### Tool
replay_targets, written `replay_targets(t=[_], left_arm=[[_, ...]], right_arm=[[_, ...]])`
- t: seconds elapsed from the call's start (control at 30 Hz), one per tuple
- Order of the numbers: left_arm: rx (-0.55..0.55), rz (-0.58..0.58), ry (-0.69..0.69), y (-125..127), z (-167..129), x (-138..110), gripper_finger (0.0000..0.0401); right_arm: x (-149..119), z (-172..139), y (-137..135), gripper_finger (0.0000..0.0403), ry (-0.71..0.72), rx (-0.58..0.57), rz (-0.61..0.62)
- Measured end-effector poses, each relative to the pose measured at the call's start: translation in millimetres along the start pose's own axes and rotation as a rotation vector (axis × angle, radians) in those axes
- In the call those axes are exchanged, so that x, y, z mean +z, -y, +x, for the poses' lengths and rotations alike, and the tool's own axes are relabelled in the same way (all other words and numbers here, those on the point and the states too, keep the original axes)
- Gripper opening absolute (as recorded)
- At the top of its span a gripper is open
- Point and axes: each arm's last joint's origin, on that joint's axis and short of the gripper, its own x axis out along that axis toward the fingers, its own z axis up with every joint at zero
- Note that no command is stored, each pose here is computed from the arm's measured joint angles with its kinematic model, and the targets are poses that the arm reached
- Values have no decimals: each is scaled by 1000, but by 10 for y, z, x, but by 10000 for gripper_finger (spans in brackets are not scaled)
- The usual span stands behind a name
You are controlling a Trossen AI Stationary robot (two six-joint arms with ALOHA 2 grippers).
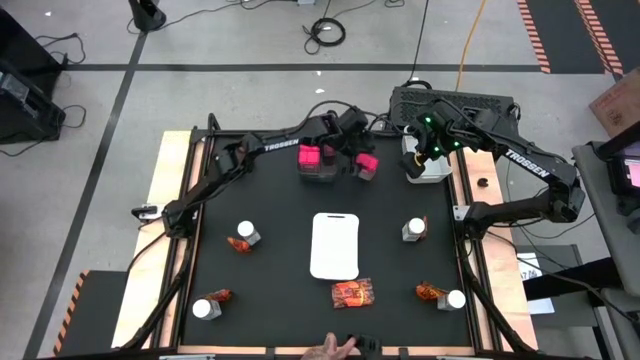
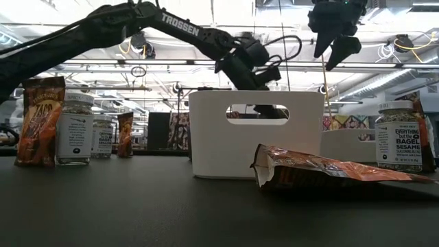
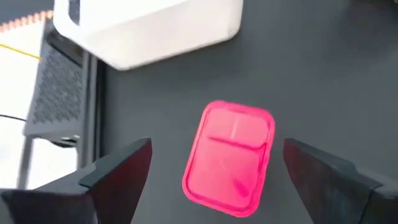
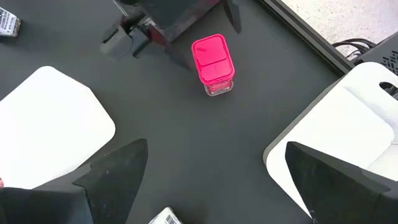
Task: Sort spices by type
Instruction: Put the red seasoning can into the black bin
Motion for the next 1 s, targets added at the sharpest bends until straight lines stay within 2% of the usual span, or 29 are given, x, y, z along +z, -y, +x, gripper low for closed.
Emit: replay_targets(t=[0.23, 0.73, 1.0], left_arm=[[-34, -10, -3, -15, 144, -108, 365], [-87, -17, -43, 47, 189, -161, 365], [-84, 12, -48, 102, 205, -127, 320]], right_arm=[[1, 1, 0, 375, 0, 0, 12], [4, 1, -1, 375, 3, 1, 18], [9, 1, -2, 375, 8, 2, 12]])
